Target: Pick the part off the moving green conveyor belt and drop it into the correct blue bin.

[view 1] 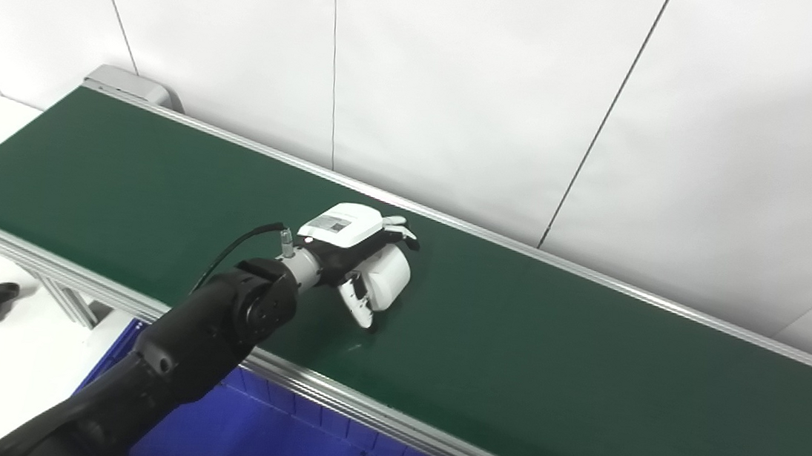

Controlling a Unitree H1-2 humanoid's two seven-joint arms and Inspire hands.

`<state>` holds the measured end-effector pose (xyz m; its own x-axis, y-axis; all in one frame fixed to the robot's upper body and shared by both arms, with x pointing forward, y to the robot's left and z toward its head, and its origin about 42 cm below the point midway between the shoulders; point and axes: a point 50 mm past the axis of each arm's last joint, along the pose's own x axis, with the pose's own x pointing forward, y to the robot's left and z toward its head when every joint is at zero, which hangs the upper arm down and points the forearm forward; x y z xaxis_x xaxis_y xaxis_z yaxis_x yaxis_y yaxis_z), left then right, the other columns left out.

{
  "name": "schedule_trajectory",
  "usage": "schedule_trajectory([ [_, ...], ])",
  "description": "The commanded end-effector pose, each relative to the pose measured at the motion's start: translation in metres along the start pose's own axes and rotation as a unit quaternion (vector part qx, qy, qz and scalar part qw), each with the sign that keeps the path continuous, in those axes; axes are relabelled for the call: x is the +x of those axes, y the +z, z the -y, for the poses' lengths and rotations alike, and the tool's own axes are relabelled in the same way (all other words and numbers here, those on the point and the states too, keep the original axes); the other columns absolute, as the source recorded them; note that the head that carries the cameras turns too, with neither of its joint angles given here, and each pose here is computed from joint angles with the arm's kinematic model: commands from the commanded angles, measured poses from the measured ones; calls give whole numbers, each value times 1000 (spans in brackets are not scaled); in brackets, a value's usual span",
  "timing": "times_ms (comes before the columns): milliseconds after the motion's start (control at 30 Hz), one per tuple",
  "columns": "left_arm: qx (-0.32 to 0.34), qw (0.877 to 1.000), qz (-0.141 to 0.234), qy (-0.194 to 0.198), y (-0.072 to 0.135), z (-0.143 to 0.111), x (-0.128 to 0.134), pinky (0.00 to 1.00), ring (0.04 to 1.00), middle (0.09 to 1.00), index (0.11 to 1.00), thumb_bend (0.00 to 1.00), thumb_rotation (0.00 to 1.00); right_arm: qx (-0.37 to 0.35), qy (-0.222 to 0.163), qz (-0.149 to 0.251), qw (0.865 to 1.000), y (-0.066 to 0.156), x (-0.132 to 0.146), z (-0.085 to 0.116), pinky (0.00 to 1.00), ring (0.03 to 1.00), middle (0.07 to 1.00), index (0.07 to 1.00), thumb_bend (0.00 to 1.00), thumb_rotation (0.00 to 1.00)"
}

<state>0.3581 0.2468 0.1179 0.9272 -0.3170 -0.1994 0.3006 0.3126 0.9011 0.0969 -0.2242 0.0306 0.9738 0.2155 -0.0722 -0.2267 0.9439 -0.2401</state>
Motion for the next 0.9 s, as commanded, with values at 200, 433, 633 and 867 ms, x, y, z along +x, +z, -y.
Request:
schedule_trajectory([
  [200, 10, 999, -26, 45, 14, -6, -7, 315, 436, 528, 500, 470, 0, 10, -10, 36, 999, 10, -4, 5, 696, 781, 818, 879, 898, 251],
  [433, -28, 995, -16, 96, 25, -25, -35, 304, 419, 536, 479, 466, 0, 15, -10, 39, 999, 14, -7, 4, 691, 779, 818, 880, 891, 249],
  [633, -193, 971, 36, 137, 37, -49, -90, 360, 451, 513, 470, 473, 0, 8, -12, 57, 998, 24, -6, 1, 758, 794, 824, 887, 864, 247],
  [867, -334, 929, 104, 123, 27, -29, -164, 361, 456, 519, 468, 474, 0, 8, -17, 74, 997, 37, -9, -8, 781, 802, 826, 887, 840, 258],
])
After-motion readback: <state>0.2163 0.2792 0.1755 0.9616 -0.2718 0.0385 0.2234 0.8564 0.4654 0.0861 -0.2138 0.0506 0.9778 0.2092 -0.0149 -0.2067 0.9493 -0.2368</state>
